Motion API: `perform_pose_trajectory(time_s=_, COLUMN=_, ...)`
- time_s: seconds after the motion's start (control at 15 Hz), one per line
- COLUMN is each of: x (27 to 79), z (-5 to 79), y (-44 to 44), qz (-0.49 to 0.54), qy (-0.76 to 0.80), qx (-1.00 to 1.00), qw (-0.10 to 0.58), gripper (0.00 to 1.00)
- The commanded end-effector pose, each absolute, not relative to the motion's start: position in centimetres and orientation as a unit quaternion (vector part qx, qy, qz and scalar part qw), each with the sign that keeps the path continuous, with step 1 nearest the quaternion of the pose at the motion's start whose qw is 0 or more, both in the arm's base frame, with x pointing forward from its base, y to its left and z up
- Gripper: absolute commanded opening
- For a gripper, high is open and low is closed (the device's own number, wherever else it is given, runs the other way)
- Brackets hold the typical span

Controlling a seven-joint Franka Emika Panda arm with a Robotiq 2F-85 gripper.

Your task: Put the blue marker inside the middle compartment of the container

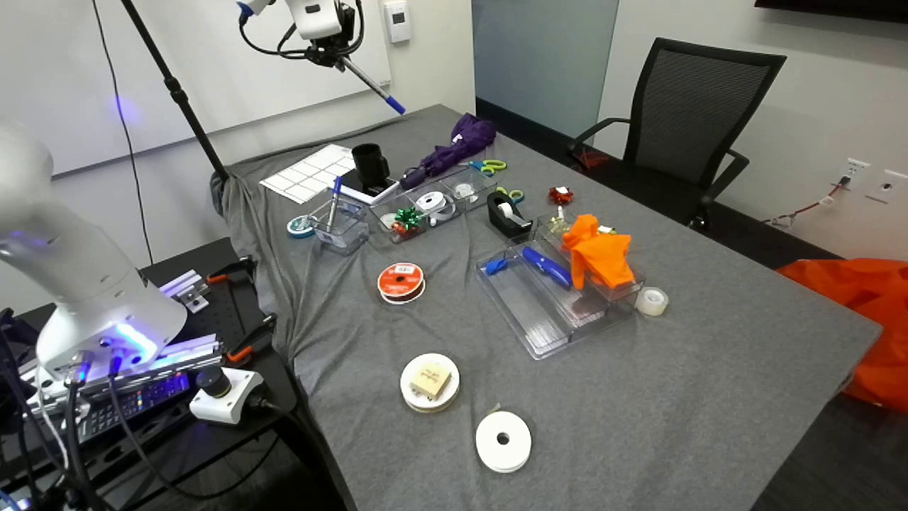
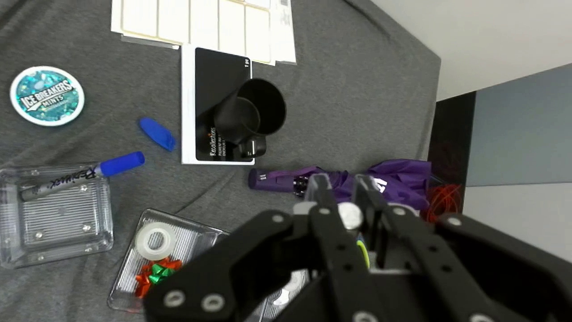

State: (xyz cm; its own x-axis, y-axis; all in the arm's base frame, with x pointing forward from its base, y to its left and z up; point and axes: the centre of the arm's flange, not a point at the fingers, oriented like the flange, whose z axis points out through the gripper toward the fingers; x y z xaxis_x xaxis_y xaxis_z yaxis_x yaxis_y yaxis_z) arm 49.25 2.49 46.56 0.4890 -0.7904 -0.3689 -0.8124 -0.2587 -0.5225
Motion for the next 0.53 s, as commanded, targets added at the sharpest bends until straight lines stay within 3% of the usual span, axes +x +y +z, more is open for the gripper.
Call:
perform_pose_trajectory(time_s=0.0, x=53.9, z=45.3, y=3.7, qz=0.027, qy=0.511, qx=-0.786, qw=0.348, gripper=0.04)
perform_pose_trajectory(time_s=0.47, x=60.2, z=43.5, y=3.4, qz=0.034, qy=0.544, qx=-0.766, qw=0.341, gripper=0.04)
